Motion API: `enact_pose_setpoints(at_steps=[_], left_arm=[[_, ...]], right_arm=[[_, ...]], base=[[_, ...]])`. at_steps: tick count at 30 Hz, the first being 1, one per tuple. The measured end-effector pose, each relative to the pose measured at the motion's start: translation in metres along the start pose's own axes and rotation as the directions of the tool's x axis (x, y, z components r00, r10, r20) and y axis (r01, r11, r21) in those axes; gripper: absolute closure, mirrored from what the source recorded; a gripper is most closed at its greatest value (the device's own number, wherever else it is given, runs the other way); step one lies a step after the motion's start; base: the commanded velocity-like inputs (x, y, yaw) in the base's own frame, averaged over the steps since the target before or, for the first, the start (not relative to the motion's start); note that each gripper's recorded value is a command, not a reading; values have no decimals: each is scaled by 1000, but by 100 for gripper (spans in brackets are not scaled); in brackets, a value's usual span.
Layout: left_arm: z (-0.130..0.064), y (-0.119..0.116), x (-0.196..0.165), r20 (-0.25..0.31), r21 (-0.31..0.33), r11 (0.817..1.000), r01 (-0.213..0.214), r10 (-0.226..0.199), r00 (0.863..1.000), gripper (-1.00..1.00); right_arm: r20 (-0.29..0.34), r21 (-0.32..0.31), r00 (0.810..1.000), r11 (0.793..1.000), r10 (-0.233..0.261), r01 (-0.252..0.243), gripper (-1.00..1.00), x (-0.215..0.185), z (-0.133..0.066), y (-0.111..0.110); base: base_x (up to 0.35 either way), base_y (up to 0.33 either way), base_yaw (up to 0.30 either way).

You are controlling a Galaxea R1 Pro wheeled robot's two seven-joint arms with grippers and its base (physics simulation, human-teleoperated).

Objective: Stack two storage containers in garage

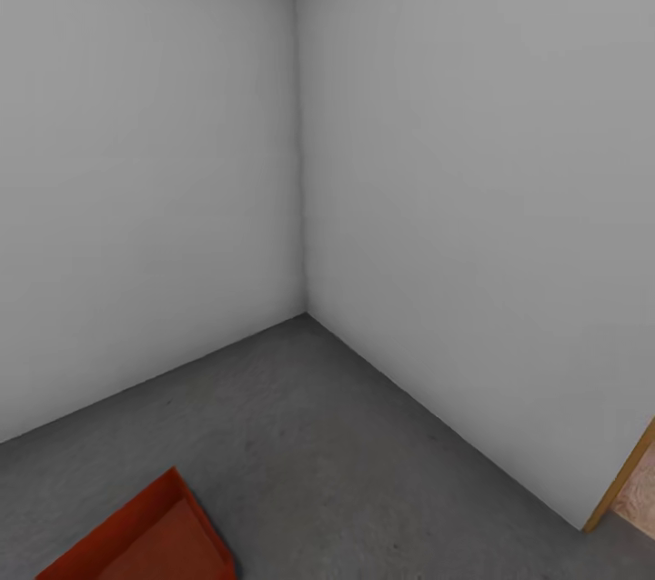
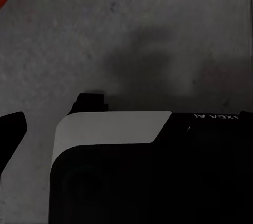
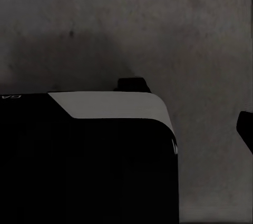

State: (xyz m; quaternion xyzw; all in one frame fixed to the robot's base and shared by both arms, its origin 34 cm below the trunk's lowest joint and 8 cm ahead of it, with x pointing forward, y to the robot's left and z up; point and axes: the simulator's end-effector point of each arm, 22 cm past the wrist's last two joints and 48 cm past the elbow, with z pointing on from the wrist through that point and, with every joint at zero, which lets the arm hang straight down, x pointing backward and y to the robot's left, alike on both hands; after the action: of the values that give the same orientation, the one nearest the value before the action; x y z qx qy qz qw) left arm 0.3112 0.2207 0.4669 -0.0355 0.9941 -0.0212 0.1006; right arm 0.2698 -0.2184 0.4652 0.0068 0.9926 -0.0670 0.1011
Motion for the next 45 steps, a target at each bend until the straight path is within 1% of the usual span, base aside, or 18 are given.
enact_pose_setpoints(at_steps=[31,40,45], left_arm=[[0,0,0,0,0,1000,0,0,1000,-100],[0,0,0,0,0,1000,0,0,1000,-100],[0,0,-1,3,0,1000,0,0,1000,-100]], right_arm=[[3,2,1000,1000,1,-1,-100,-1,0,-1],[11,3,1000,1000,2,-2,-100,-2,0,-2],[13,2,1000,1000,2,-2,-100,-3,0,-1]], base=[[0,0,-242],[0,0,-69],[0,0,-182]])
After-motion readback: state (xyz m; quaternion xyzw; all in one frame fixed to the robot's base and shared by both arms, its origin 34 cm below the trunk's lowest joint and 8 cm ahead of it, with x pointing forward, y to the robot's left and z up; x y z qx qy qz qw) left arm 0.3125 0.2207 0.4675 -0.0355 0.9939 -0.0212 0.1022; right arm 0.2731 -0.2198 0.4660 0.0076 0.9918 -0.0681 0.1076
